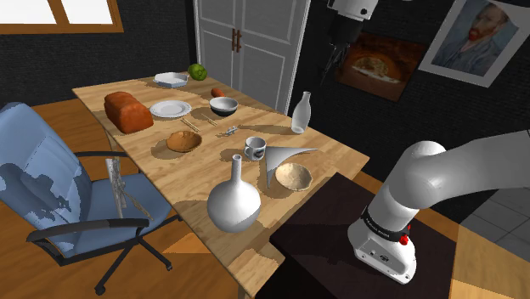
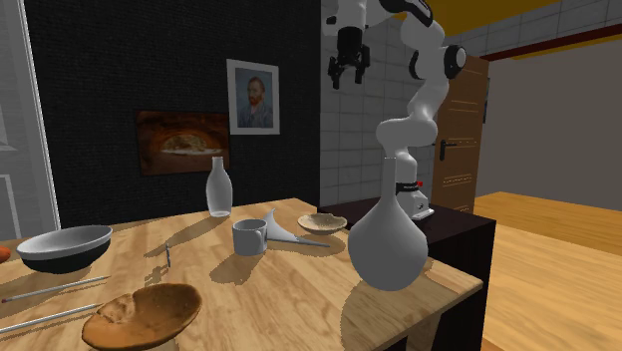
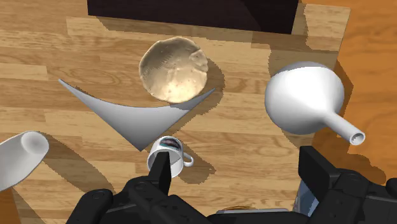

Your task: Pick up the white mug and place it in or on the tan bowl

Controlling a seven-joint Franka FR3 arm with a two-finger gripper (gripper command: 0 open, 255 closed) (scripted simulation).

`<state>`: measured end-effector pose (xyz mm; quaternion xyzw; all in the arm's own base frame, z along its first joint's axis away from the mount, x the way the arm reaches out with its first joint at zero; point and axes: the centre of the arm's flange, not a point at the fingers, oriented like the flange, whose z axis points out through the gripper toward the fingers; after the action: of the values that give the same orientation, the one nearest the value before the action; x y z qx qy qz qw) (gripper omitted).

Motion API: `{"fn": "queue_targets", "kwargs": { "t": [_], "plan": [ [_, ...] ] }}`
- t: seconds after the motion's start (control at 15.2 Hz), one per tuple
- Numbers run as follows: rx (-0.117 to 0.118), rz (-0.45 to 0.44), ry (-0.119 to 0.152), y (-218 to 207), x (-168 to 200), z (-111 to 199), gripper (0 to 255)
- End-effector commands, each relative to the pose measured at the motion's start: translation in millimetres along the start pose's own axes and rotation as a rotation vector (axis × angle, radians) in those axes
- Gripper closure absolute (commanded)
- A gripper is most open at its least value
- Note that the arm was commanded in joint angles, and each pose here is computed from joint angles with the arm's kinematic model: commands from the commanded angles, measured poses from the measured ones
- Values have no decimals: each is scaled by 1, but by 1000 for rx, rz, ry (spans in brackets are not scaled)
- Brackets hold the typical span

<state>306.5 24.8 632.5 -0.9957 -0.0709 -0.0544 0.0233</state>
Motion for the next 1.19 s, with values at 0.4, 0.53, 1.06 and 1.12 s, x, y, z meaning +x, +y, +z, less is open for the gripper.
{"fn": "queue_targets", "kwargs": {
  "t": [0.4,0.53,1.06,1.12],
  "plan": [
    [2,-7,-10,30,39,63,0],
    [2,-9,-13,40,52,84,0],
    [5,-19,-25,79,104,169,0],
    [5,-20,-27,84,110,180,0]
  ]
}}
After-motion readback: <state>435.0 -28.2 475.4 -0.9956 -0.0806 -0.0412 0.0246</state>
